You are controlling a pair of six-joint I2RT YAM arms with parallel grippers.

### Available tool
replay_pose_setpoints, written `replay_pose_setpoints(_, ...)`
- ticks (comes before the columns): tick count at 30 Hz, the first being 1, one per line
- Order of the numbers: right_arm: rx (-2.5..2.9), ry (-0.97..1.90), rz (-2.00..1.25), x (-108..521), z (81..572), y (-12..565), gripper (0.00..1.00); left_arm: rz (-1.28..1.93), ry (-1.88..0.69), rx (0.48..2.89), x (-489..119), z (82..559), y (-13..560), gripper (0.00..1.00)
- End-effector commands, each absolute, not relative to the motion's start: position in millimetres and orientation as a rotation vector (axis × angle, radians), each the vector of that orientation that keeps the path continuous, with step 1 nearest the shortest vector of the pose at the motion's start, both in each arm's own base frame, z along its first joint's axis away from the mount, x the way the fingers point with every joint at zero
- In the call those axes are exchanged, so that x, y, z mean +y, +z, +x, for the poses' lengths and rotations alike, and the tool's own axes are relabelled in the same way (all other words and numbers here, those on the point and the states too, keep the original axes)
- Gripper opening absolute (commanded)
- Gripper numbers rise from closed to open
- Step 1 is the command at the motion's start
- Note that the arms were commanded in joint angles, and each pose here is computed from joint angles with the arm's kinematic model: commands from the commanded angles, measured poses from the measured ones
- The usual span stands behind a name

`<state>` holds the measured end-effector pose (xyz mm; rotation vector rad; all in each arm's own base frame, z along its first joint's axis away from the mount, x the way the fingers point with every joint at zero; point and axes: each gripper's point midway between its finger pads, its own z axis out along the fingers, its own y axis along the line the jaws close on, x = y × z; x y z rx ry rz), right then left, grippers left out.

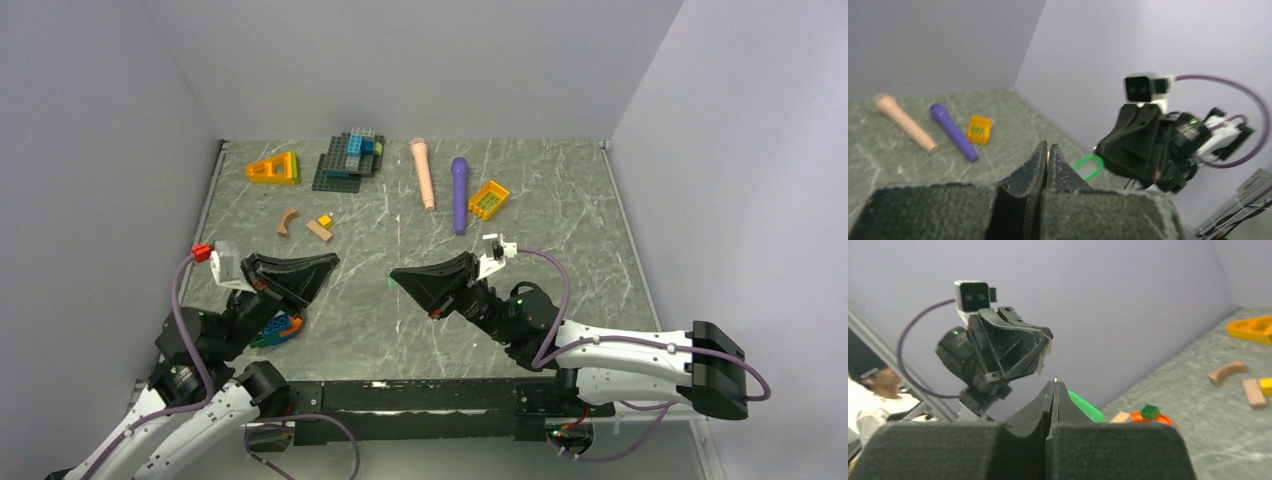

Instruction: Remove the keys from the keyring

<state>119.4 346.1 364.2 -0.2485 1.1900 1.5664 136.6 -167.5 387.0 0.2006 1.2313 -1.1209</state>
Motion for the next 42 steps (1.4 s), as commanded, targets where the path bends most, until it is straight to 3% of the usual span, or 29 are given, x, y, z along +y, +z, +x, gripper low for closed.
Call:
replay_pose_setpoints(1, 1.380, 1.380, -0.249, 336, 136, 330, 0.00, 0.206, -0.937, 1.498, -167, 160, 336, 0.00)
replay_pose_setpoints(14, 1.754, 1.125, -0.144, 287, 146, 238, 0.00, 0.101, -0.762, 1.856, -176, 194, 202, 0.00)
replay_pose_setpoints(19, 1.788, 1.112, -0.122, 280, 144, 227, 0.00, 0.082, -0.600, 1.944, -173, 216, 167, 0.29)
replay_pose_setpoints(22, 1.796, 1.111, -0.119, 279, 144, 224, 0.00, 0.086, -0.526, 1.982, -173, 226, 157, 0.61)
replay_pose_setpoints(24, 1.800, 1.109, -0.117, 278, 144, 223, 0.00, 0.092, -0.500, 1.998, -175, 231, 154, 0.78)
replay_pose_setpoints(25, 1.802, 1.108, -0.116, 278, 143, 222, 0.00, 0.094, -0.493, 2.011, -177, 232, 153, 0.82)
replay_pose_setpoints(37, 1.841, 1.045, -0.113, 266, 144, 214, 0.00, 0.102, -0.521, 2.004, -156, 205, 203, 0.99)
replay_pose_setpoints(42, 1.860, 0.995, -0.098, 254, 146, 212, 0.00, 0.111, -0.618, 1.967, -140, 174, 233, 0.99)
